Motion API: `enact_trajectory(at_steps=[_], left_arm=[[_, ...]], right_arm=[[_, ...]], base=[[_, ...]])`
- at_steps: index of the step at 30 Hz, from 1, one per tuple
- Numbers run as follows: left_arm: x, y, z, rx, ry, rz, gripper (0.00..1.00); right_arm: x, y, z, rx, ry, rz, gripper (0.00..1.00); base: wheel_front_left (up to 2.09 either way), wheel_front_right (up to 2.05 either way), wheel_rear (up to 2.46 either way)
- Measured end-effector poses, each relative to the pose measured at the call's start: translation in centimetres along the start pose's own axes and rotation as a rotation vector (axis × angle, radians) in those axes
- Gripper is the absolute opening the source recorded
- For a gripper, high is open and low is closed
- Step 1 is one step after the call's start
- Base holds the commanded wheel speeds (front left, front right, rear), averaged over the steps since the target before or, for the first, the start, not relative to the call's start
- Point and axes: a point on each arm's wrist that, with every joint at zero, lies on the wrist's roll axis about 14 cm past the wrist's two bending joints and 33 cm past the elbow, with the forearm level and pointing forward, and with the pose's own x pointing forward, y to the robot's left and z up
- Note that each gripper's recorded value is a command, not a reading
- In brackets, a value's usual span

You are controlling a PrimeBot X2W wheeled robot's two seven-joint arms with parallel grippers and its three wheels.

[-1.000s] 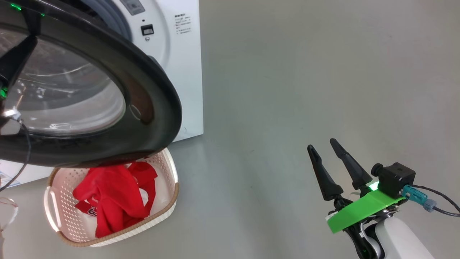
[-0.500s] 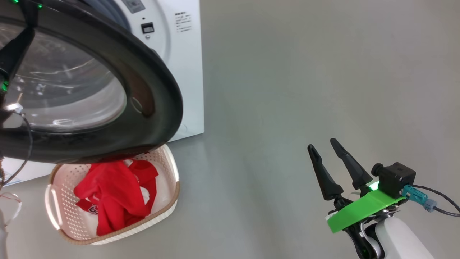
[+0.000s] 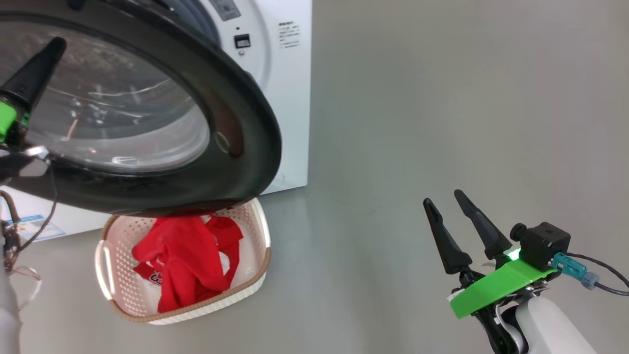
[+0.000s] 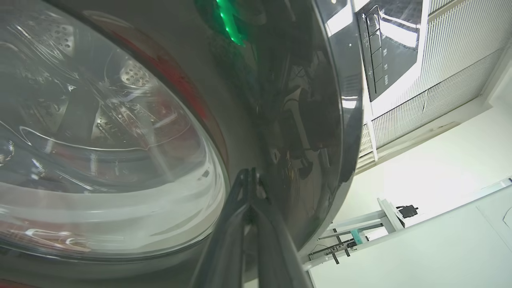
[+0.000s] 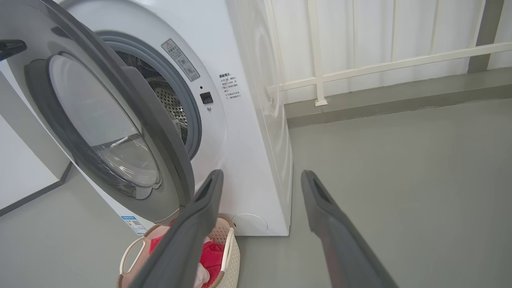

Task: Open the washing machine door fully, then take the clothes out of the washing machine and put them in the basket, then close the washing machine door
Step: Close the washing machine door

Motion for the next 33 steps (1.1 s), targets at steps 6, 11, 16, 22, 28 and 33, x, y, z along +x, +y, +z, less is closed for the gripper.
enact_trajectory(at_steps=[6, 11, 16, 22, 28, 33], left_arm=[[-1.8, 0.3, 0.1, 0.052, -0.020, 0.017, 1.00], [-3.6, 0.8, 0.6, 0.137, -0.067, 0.029, 1.00], [-6.2, 2.5, 0.0, 0.252, -0.114, 0.080, 1.00], [-9.0, 4.5, -0.4, 0.369, -0.219, 0.143, 1.00], [-11.3, 6.8, -2.2, 0.447, -0.278, 0.213, 1.00], [-13.0, 8.1, -3.4, 0.478, -0.327, 0.246, 1.00]], right_arm=[[0.7, 1.0, -0.2, 0.006, 0.000, 0.032, 1.00], [1.2, 1.7, -0.2, 0.012, -0.002, 0.055, 1.00], [1.5, 2.4, -0.1, 0.015, -0.005, 0.073, 1.00], [1.7, 2.5, 0.0, 0.015, -0.009, 0.080, 1.00], [2.0, 2.6, -0.1, 0.013, -0.007, 0.087, 1.00], [2.1, 2.7, -0.1, 0.011, -0.006, 0.091, 1.00]], base=[[0.00, 0.00, 0.00], [0.00, 0.00, 0.00], [0.00, 0.00, 0.00], [0.00, 0.00, 0.00], [0.00, 0.00, 0.00], [0.00, 0.00, 0.00]])
